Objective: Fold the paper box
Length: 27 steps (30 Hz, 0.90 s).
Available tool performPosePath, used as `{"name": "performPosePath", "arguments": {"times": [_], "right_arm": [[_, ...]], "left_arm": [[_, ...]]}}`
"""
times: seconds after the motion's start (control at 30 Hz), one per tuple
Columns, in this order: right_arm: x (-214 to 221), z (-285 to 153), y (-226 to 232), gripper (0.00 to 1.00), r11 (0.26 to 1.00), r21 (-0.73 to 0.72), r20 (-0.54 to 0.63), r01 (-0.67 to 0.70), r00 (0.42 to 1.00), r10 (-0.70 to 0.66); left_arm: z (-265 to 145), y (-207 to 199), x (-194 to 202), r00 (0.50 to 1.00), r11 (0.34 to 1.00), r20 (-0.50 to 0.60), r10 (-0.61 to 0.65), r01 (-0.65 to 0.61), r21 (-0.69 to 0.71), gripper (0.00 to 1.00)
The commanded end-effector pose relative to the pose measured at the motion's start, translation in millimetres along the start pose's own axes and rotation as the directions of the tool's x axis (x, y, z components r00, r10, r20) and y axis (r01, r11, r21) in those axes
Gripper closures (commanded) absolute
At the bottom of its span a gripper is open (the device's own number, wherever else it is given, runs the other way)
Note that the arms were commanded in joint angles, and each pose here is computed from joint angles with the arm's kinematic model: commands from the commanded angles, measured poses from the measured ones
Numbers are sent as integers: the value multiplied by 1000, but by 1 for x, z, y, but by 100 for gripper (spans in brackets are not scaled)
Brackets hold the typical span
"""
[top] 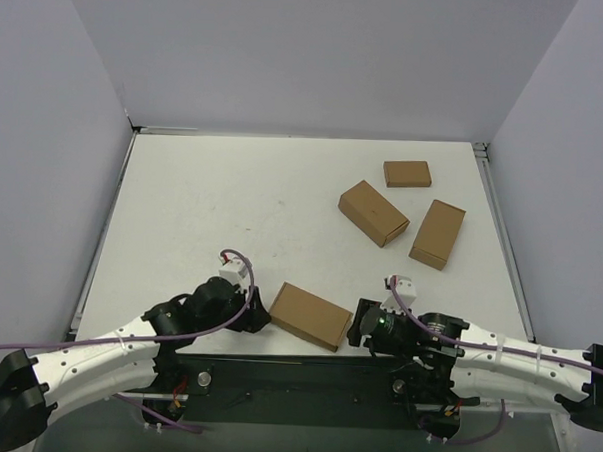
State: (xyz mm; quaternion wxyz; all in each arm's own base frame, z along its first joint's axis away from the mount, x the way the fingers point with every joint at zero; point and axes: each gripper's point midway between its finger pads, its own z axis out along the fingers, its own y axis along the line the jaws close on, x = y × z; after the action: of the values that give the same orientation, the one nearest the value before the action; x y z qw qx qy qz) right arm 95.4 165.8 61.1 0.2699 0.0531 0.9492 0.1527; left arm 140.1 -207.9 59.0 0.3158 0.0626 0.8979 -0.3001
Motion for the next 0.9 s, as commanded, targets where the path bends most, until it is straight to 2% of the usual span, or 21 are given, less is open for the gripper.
{"name": "performPosePath", "arguments": {"times": [0.0, 0.13, 0.2, 0.23, 0.3, 0.43, 0.57, 0.7, 0.77, 0.87], "right_arm": [[-27, -3, 6, 30, 999, 29, 75, 43, 996, -45], [-54, 10, 5, 22, 998, 32, 91, 62, 994, -65], [-73, 14, 11, 20, 999, -1, 129, 52, 990, -51], [-86, 17, 4, 19, 1000, 9, 137, 11, 991, -12], [-102, 20, 0, 18, 999, 4, 146, 32, 989, -32], [-135, 8, -11, 18, 1000, 1, 184, 4, 983, -4], [-159, -12, -33, 17, 999, 35, 272, -18, 962, 8], [-175, -26, -52, 17, 997, 56, 339, -61, 940, 39], [-179, -31, -52, 17, 997, 49, 356, -67, 933, 45], [-181, -34, -50, 17, 997, 37, 360, -61, 932, 43]], "left_arm": [[-8, -10, -40, 996, 999, 80, 34, -34, -4, 28], [-10, 4, -81, 990, 998, 134, 51, -44, -53, 26], [-13, 17, -112, 982, 996, 186, 17, 0, -92, 25], [-14, 17, -119, 982, 997, 188, 15, 0, -78, 25], [-21, 34, -140, 974, 993, 226, -24, 50, -110, 25], [-48, 37, -175, 959, 994, 284, -16, 46, -102, 23], [-79, 36, -195, 940, 986, 335, 57, -1, -166, 18], [-90, 50, -197, 946, 963, 318, 68, 20, -267, 17], [-93, 55, -196, 949, 953, 311, 61, 37, -302, 17], [-104, 56, -203, 931, 944, 355, 85, 39, -326, 17]]}}
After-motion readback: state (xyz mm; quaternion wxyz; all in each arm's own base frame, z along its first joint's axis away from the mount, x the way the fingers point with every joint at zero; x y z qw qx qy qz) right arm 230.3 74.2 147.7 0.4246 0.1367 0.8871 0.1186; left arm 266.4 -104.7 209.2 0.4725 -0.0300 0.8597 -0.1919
